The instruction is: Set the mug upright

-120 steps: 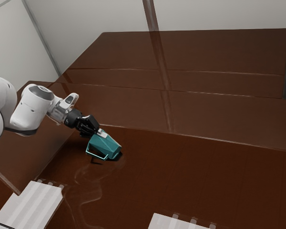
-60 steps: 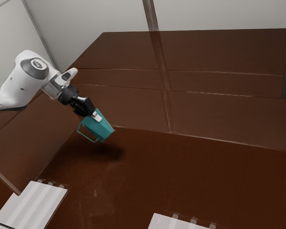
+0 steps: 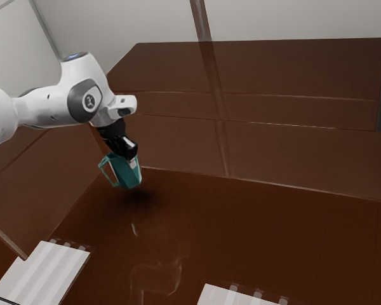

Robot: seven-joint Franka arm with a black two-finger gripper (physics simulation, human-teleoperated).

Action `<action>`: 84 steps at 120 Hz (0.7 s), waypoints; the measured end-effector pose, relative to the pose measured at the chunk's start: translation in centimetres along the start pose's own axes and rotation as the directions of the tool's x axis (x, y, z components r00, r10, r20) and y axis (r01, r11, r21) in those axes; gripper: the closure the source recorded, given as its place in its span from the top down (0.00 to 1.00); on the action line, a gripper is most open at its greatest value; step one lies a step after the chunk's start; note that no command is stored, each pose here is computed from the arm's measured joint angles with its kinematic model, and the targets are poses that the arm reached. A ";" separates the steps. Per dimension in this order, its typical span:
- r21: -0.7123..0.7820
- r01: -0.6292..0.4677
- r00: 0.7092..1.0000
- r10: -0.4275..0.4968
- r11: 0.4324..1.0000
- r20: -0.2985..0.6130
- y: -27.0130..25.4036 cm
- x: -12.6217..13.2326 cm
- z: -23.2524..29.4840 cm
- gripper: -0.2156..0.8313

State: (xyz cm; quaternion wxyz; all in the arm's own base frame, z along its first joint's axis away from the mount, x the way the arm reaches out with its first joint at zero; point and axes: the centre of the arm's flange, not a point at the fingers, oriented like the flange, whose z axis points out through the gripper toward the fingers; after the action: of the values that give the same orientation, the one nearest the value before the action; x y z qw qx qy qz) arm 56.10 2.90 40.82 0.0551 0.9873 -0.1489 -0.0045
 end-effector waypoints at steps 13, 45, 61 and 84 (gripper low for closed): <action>0.045 0.036 0.999 -0.034 0.998 -0.032 0.5 -1.1 1.6 0.05; 0.085 0.121 0.987 -0.111 0.989 -0.112 0.9 -1.6 4.0 0.05; 0.087 0.152 0.982 -0.140 0.985 -0.129 1.0 -1.3 4.8 0.05; 0.081 0.189 0.976 -0.178 0.979 -0.124 1.1 -1.2 6.1 0.05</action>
State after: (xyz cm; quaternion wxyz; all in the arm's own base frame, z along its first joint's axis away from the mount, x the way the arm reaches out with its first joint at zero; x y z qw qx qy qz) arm 54.48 1.57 34.82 0.0173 0.9969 -0.0535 0.0548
